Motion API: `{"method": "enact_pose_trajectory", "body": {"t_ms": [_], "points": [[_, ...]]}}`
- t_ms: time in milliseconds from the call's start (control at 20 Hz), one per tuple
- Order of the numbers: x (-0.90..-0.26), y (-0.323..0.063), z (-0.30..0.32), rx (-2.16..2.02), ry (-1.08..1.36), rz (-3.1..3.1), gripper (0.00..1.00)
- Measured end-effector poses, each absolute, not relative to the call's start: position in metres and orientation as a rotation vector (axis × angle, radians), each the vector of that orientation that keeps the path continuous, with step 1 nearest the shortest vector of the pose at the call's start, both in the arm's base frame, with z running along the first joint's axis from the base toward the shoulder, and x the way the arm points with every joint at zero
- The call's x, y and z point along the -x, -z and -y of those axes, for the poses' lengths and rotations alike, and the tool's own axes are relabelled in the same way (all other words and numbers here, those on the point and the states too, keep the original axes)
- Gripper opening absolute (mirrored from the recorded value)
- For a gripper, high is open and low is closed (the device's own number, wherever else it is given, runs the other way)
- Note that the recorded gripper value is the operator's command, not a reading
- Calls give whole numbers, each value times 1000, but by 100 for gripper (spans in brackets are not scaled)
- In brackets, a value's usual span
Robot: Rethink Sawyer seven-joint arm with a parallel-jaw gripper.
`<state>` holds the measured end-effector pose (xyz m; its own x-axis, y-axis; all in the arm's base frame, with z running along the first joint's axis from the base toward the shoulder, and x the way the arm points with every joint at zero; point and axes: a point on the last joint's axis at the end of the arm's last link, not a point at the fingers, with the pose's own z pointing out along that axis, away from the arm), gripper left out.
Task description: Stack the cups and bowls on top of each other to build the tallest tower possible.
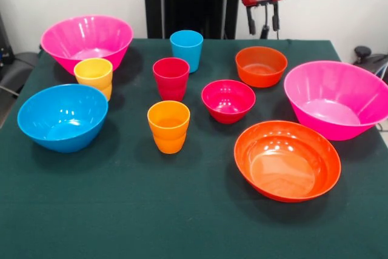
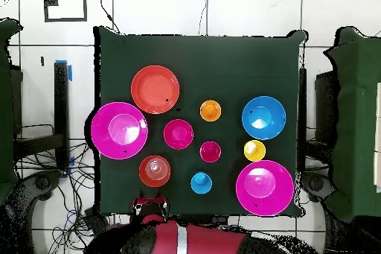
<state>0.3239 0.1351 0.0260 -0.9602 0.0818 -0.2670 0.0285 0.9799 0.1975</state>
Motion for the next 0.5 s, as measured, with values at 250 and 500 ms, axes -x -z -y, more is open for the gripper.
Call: {"method": "enact_pose_trajectory", "body": {"t_ms": [250,500], "points": [[-296,-27,-137,53,-149,-2929,100],[-268,-16,-129,156,-60,-3027,100]]}}
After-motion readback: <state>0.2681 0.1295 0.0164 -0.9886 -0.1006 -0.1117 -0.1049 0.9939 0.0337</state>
